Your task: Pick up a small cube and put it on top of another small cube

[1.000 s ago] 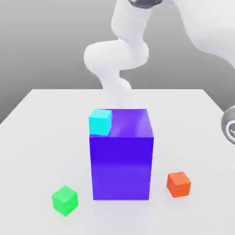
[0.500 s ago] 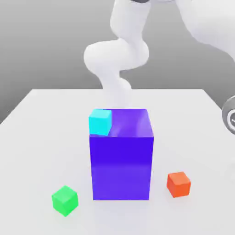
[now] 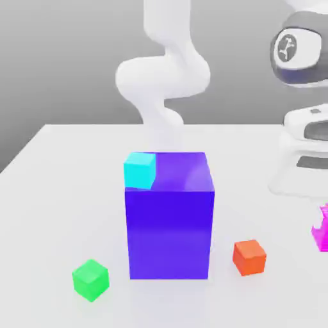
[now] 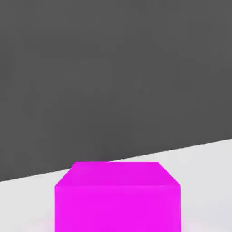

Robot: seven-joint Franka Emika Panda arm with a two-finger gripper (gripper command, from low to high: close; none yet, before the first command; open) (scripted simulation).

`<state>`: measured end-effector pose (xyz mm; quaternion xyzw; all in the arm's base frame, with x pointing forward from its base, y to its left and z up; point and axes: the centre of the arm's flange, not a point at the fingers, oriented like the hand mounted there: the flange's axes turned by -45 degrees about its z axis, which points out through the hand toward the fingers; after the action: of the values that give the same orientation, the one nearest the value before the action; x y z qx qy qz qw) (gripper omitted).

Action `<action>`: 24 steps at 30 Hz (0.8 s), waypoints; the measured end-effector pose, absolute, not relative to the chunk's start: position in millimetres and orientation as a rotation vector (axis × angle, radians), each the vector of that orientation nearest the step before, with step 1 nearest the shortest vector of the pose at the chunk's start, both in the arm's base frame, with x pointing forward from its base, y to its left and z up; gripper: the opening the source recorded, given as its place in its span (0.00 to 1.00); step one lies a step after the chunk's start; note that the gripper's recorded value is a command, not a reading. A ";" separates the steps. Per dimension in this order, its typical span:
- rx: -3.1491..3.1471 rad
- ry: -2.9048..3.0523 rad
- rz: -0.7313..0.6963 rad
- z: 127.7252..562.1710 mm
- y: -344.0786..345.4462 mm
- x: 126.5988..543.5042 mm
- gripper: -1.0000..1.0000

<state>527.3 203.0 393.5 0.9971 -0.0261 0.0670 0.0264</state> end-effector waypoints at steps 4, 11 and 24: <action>3.053 0.183 0.217 421.8 165.0 523.5 0.00; 2.955 0.634 0.206 456.4 99.1 510.9 0.00; 2.644 1.407 0.116 468.1 -22.8 479.3 0.00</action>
<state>479.3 -22.8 468.1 0.8798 0.4683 0.0385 0.0721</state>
